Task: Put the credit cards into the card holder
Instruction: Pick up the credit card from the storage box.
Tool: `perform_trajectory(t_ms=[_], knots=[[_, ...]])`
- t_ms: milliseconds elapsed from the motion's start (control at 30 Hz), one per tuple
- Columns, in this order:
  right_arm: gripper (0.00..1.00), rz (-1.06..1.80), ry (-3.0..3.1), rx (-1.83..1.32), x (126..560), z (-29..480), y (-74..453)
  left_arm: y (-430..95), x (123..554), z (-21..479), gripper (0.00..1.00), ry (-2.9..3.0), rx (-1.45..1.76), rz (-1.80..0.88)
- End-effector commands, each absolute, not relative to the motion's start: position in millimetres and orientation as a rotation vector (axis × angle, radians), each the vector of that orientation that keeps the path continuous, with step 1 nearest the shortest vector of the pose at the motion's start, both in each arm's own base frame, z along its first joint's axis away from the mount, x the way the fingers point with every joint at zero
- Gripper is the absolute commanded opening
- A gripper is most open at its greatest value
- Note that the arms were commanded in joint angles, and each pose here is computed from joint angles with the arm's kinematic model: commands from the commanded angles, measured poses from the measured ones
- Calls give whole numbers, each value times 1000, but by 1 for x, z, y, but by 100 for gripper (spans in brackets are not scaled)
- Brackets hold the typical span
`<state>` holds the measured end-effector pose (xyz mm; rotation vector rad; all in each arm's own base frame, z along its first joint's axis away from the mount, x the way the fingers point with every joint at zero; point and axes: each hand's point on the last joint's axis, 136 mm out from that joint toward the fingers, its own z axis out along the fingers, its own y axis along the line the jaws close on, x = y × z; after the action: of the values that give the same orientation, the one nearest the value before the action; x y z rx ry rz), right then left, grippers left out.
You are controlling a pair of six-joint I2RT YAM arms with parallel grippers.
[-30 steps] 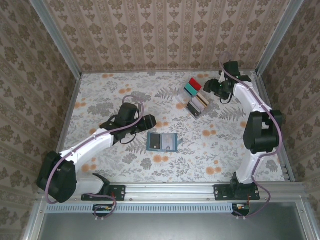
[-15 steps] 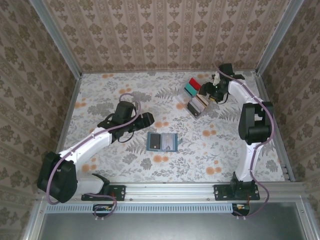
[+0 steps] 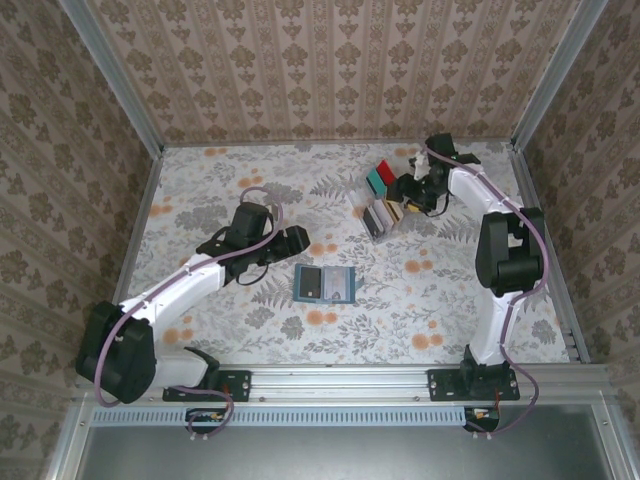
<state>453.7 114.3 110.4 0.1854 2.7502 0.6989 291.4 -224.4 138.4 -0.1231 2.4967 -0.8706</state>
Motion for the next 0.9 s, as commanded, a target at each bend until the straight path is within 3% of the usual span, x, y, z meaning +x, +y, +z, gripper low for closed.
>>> perform_trajectory(t_ms=[0, 233, 433, 867], knots=[[62, 447, 2753, 113, 442, 131, 104, -224, 292, 142, 79, 2495, -97, -876], [62, -66, 2677, -89, 448, 156, 89, -224, 292, 144, 80, 2488, -90, -878], [51, -231, 2679, -295, 445, 147, 114, -225, 293, 144, 80, 2489, -86, -883], [47, -412, 2708, -355, 448, 120, 115, -225, 290, 140, 81, 2503, -87, -891]])
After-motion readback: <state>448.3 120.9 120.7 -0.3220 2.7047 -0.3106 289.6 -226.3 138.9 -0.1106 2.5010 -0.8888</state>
